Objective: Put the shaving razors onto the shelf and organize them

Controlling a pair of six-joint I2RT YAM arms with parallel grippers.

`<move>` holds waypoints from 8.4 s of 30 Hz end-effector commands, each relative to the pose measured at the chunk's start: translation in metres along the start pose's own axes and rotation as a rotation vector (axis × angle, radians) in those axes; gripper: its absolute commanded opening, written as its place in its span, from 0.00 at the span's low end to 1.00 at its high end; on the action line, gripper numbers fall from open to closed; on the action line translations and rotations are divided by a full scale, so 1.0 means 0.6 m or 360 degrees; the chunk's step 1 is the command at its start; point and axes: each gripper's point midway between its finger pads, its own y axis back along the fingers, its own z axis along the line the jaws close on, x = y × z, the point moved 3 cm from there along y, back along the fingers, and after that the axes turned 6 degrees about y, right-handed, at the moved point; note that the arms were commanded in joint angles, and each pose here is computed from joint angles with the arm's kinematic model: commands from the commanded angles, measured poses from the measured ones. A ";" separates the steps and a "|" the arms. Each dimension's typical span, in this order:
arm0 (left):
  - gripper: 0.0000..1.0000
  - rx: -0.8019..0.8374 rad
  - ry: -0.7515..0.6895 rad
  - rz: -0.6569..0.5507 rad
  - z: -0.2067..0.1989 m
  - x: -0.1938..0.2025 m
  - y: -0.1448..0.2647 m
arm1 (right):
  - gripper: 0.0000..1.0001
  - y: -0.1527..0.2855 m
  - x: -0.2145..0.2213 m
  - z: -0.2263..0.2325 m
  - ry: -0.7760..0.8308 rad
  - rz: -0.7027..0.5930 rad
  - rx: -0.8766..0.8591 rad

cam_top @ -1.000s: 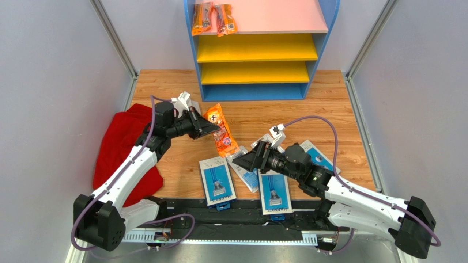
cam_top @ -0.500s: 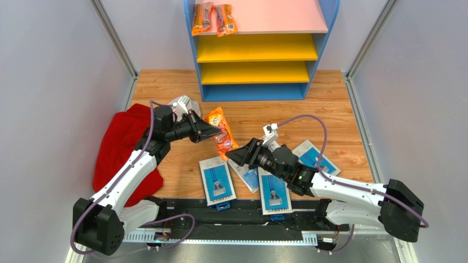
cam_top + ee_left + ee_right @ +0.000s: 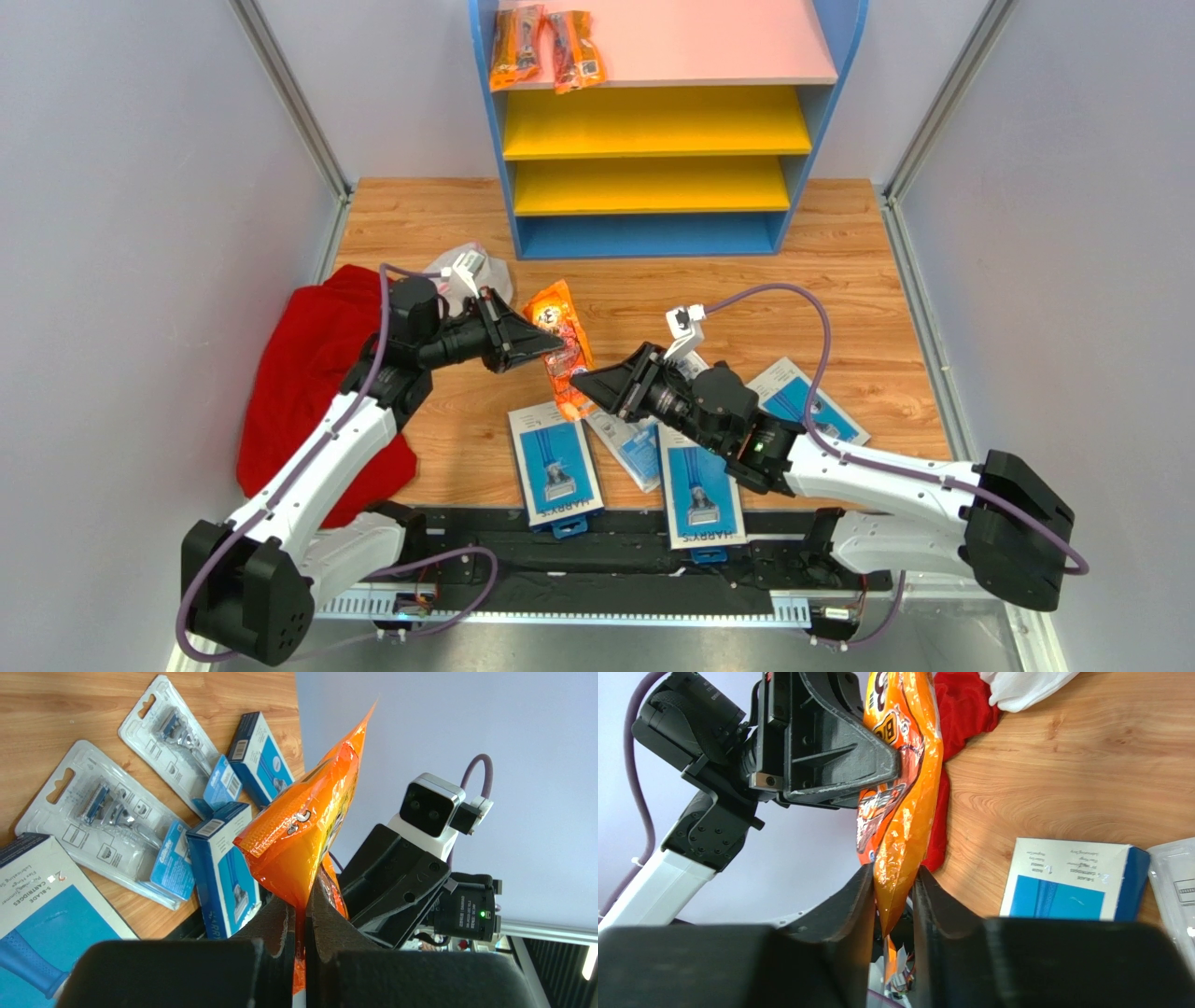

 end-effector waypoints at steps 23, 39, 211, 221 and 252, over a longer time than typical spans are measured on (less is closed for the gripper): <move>0.69 -0.0521 -0.0519 -0.0149 -0.017 -0.017 0.084 | 0.00 0.024 -0.028 -0.003 -0.0002 -0.0085 0.0116; 0.69 -0.0846 -0.0567 -0.0166 0.082 0.008 0.122 | 0.00 0.039 -0.195 0.068 0.0345 -0.0152 0.0246; 0.62 -0.0670 -0.0484 -0.0015 0.128 0.076 0.122 | 0.73 -0.169 -0.588 0.017 -0.0123 -0.0250 0.0011; 0.63 -0.0637 -0.0497 0.0000 0.121 0.080 0.123 | 0.84 -0.051 -0.488 0.030 -0.0013 -0.0188 0.0059; 0.63 -0.0482 -0.0444 0.0067 0.108 0.092 0.109 | 1.00 0.297 -0.065 -0.175 -0.0068 0.0263 0.0823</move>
